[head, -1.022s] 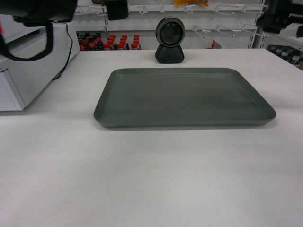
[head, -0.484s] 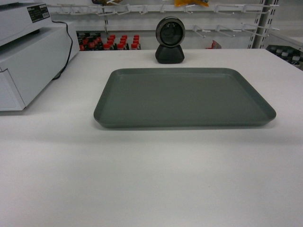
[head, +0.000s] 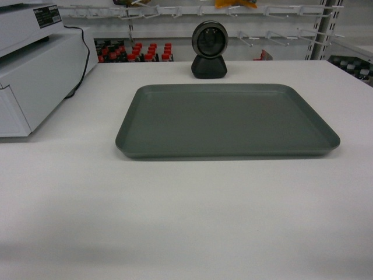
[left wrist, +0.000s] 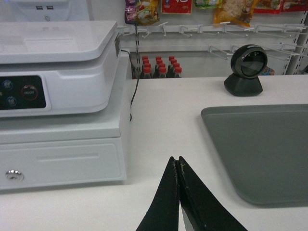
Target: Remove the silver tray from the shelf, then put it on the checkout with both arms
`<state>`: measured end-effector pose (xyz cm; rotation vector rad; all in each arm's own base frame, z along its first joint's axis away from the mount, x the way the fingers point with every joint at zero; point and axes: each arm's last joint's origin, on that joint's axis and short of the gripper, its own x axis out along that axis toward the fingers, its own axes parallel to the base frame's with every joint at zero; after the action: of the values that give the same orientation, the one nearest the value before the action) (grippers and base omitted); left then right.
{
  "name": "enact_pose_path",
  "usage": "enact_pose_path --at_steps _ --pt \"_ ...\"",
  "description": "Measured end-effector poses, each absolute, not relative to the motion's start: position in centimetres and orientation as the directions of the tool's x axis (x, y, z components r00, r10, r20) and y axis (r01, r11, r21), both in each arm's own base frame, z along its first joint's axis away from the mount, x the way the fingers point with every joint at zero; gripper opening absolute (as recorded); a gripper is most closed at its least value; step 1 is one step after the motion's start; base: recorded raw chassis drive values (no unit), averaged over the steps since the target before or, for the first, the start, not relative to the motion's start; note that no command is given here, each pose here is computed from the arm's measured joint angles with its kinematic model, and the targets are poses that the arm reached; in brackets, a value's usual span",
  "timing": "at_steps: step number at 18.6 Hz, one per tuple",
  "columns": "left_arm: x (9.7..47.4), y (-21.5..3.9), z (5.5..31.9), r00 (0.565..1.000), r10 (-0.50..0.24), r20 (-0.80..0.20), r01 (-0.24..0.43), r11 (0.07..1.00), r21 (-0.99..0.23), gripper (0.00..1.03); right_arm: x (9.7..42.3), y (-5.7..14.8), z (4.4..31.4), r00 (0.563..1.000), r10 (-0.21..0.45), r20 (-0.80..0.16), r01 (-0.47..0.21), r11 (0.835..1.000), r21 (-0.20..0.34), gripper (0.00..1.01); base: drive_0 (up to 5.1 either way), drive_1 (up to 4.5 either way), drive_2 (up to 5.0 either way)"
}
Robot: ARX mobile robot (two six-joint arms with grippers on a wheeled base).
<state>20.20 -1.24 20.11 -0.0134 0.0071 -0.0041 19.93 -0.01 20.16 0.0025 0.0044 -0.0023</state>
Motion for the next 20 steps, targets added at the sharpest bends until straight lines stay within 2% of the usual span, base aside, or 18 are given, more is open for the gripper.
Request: enact_pose_path --at_steps 1,3,5,12,13,14,15,17,20 --pt "19.5 -0.7 19.7 1.0 -0.013 -0.01 0.012 1.0 -0.014 0.02 19.2 0.0 19.7 1.0 -0.002 -0.006 0.002 1.0 0.002 0.02 0.0 0.0 0.0" --pt "18.3 0.2 19.1 1.0 0.021 -0.008 -0.021 1.0 -0.014 0.02 18.0 0.0 19.2 1.0 -0.003 -0.004 0.003 1.0 0.002 0.02 0.0 0.0 0.0" --pt "17.3 0.0 18.8 1.0 -0.002 -0.004 0.002 1.0 -0.014 0.02 17.1 0.0 18.7 1.0 -0.001 -0.006 0.001 1.0 0.002 0.02 0.0 0.0 0.0" --pt "14.3 0.0 17.4 1.0 -0.002 -0.009 0.001 1.0 -0.014 0.02 14.1 0.0 17.4 1.0 -0.001 -0.007 0.001 1.0 0.002 0.02 0.0 0.0 0.0" --pt "14.0 0.0 17.1 1.0 -0.002 0.024 0.002 1.0 -0.014 0.02 13.9 0.0 17.2 1.0 -0.001 0.03 0.001 1.0 0.002 0.02 0.0 0.0 0.0" --pt "13.7 0.0 16.6 1.0 -0.002 -0.001 0.002 1.0 -0.014 0.02 13.7 0.0 16.6 1.0 -0.001 -0.007 0.001 1.0 0.002 0.02 0.0 0.0 0.0" --pt "13.6 0.0 16.3 1.0 -0.001 -0.026 0.001 1.0 -0.014 0.02 13.5 0.0 16.5 1.0 -0.001 -0.019 0.001 1.0 0.002 0.02 0.0 0.0 0.0" --pt "13.0 0.0 16.8 1.0 -0.002 0.005 0.002 1.0 -0.014 0.02 12.9 0.0 17.0 1.0 -0.001 0.015 0.001 1.0 0.002 0.02 0.0 0.0 0.0" --pt "12.4 0.0 16.8 1.0 -0.002 0.002 0.002 1.0 -0.014 0.02 12.4 0.0 17.0 1.0 -0.001 0.009 0.001 1.0 0.002 0.02 0.0 0.0 0.0"
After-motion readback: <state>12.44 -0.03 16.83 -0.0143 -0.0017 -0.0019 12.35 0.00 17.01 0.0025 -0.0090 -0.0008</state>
